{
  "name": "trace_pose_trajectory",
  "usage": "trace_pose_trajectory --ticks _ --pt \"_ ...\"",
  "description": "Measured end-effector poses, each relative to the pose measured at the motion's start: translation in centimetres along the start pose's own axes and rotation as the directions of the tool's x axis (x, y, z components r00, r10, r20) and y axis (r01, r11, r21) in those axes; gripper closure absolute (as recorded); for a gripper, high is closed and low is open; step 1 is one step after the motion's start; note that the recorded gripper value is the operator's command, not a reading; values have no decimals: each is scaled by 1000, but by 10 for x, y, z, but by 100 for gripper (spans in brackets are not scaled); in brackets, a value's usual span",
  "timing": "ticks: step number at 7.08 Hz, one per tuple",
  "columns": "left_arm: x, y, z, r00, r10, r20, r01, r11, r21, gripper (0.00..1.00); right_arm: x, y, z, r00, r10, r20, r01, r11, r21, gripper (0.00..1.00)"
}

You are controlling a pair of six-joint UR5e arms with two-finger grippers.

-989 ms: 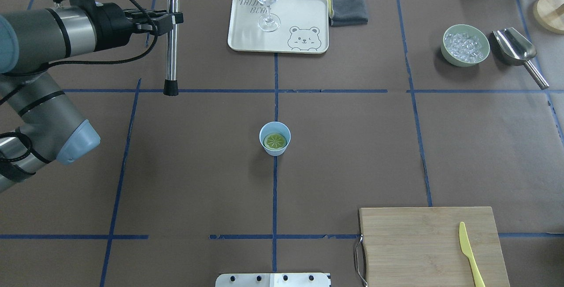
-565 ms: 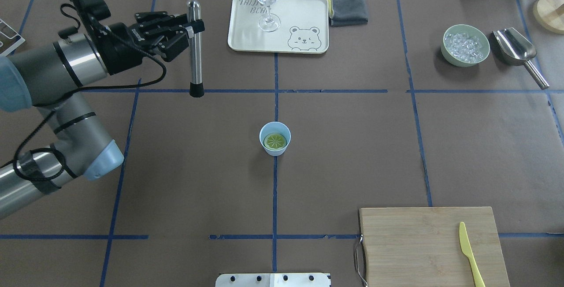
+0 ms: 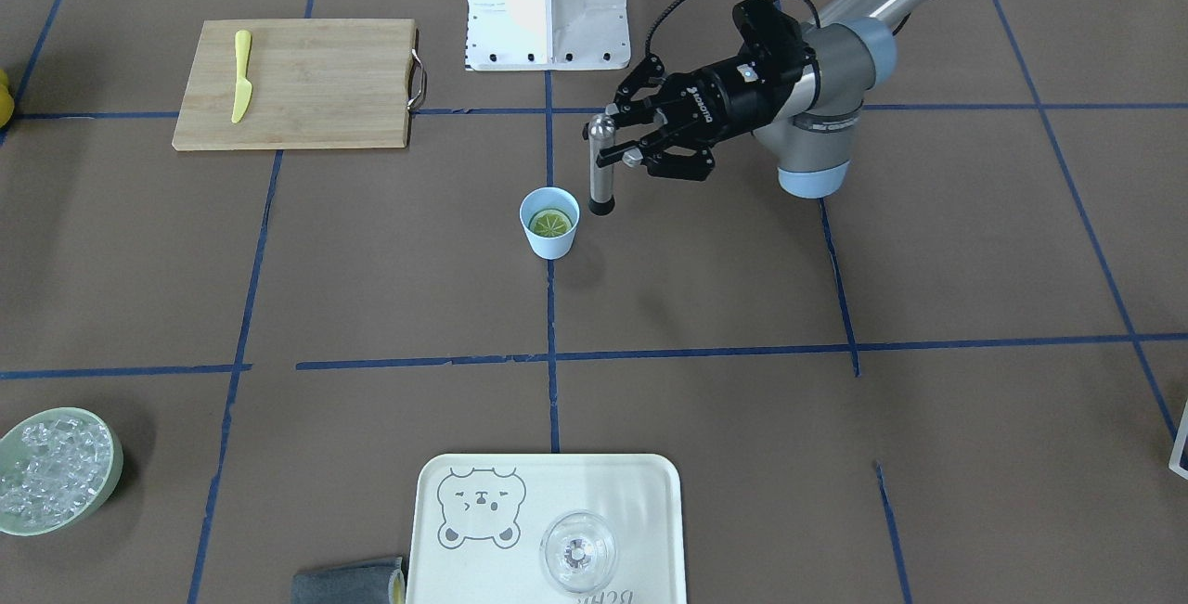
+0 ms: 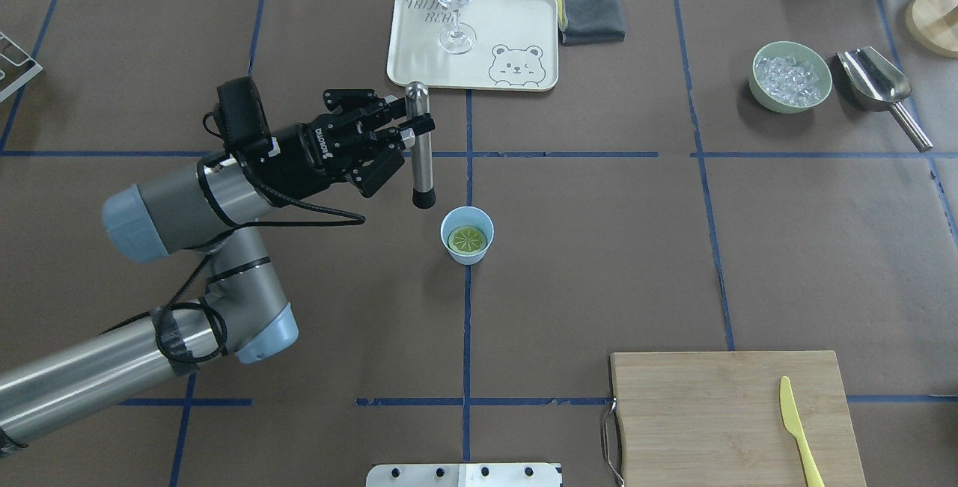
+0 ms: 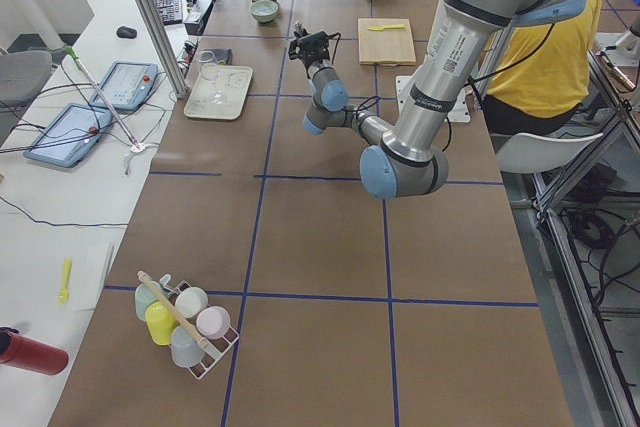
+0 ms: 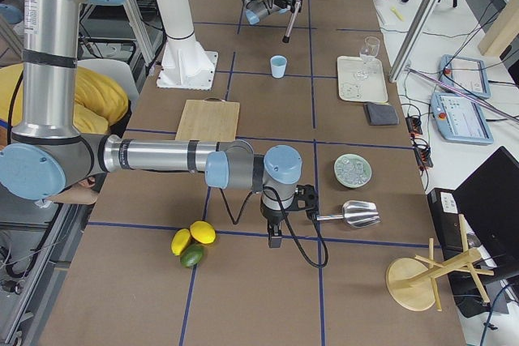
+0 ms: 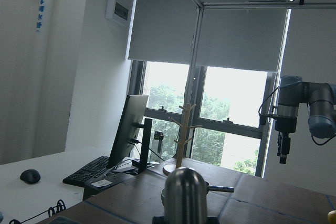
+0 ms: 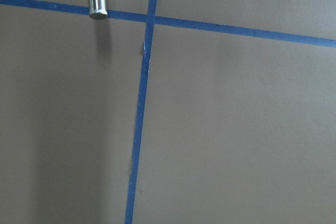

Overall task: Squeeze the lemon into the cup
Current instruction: 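Lower the muddler into the cup and press down on the lemon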

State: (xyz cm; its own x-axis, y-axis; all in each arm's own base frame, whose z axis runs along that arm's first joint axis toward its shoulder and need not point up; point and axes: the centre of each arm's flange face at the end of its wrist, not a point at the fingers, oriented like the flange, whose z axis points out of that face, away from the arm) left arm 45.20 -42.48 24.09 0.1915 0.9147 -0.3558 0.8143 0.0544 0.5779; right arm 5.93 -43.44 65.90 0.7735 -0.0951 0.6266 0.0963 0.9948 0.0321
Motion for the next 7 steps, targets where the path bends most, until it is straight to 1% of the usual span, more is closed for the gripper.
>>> trace_pose_trajectory --ticks 1,2,3,4,7 --pt "14 15 12 1000 11 9 -11 998 61 100 2 2 0 1000 5 0 -5 1000 0 0" --pt "21 22 21 1000 22 16 -23 996 87 100 4 3 0 1000 9 -1 -9 1000 1 0" --pt "23 29 30 999 31 23 -33 995 89 100 5 5 0 1000 12 -1 -12 1000 0 0" --pt "24 38 37 999 44 29 -46 996 78 100 6 6 1 1000 14 -1 -14 1000 -1 0" --pt "31 56 39 997 74 35 -75 996 50 100 9 9 0 1000 21 -1 -21 1000 0 0"
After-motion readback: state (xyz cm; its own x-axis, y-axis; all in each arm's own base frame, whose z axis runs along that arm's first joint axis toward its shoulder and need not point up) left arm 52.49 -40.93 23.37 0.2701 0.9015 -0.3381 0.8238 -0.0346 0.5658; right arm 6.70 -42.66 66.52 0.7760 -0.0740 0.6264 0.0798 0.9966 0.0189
